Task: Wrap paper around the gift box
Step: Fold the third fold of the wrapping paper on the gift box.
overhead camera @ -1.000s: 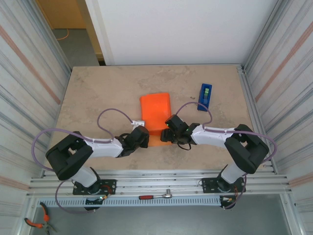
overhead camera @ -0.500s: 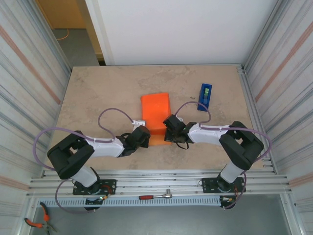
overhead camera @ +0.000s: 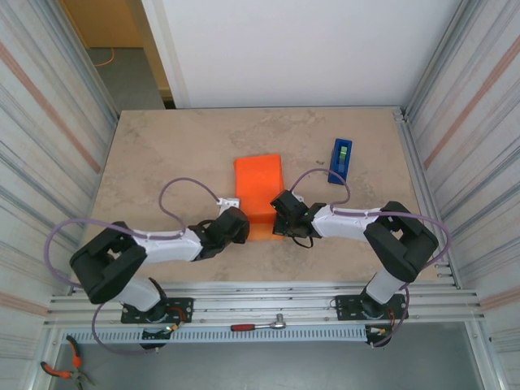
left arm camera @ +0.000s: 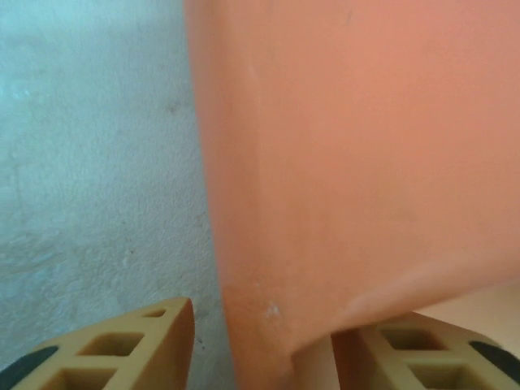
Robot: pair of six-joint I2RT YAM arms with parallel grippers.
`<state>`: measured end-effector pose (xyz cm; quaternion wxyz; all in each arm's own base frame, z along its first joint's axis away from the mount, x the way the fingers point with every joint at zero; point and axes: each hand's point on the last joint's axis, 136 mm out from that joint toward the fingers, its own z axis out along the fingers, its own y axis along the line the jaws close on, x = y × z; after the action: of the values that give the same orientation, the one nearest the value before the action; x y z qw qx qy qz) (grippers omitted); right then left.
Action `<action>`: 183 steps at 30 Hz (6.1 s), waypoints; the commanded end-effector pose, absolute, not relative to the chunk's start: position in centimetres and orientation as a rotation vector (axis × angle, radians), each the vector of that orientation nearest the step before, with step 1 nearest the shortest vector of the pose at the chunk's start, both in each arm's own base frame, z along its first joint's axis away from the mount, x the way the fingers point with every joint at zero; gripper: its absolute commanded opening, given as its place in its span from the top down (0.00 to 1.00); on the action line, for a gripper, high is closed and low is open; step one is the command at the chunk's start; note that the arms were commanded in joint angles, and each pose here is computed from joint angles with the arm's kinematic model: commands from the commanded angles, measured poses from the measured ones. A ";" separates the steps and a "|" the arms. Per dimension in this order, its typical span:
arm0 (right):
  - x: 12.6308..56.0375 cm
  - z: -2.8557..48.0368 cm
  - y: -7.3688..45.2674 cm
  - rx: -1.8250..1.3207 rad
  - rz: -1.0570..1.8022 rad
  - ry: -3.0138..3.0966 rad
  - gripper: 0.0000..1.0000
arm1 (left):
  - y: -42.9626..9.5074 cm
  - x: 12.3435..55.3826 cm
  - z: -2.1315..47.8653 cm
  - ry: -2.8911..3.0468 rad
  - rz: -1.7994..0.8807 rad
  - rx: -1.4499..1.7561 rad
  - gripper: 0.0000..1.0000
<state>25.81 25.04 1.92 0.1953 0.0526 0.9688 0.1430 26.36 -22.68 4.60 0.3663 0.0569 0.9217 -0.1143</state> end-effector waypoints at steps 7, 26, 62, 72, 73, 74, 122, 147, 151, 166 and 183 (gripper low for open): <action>25.8 2.1 25.1 0.135 0.383 2.716 0.99 | -20.9 25.5 7.0 2.329 -0.351 -0.009 0.45; 25.7 2.7 25.7 0.112 0.435 2.706 0.86 | -23.1 26.1 3.3 2.391 -0.333 -0.028 0.85; 27.5 3.7 22.8 0.193 0.354 2.696 0.25 | -23.6 26.1 5.6 2.336 -0.251 0.059 0.49; 27.8 2.7 23.0 0.184 0.361 2.723 0.29 | -24.4 27.4 5.0 2.330 -0.172 0.095 0.42; 27.8 2.7 23.0 0.186 0.364 2.724 0.29 | -24.3 27.6 4.8 2.329 -0.153 0.088 0.42; 27.7 2.8 23.0 0.188 0.368 2.722 0.29 | -24.1 27.7 4.6 2.327 -0.134 0.081 0.43; 27.9 2.8 24.0 0.211 0.380 2.695 1.00 | -24.7 28.4 4.8 2.303 -0.124 0.072 0.43; 26.8 2.7 24.2 0.160 0.327 2.688 0.90 | -22.4 26.7 4.1 2.323 -0.159 -0.024 0.79; 26.9 2.8 24.1 0.163 0.326 2.685 0.90 | -22.5 26.7 3.4 2.339 -0.140 -0.014 0.85; 26.2 4.3 23.6 0.146 0.323 2.658 0.31 | -23.5 26.8 3.3 2.344 -0.130 0.012 0.96; 27.3 3.0 23.3 0.151 0.244 2.668 0.34 | -23.9 26.8 3.6 2.334 -0.148 0.015 0.83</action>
<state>26.51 23.46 3.24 0.2205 0.0527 0.9681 0.1070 26.53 -23.46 3.06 0.3813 0.0061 0.9225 -0.0606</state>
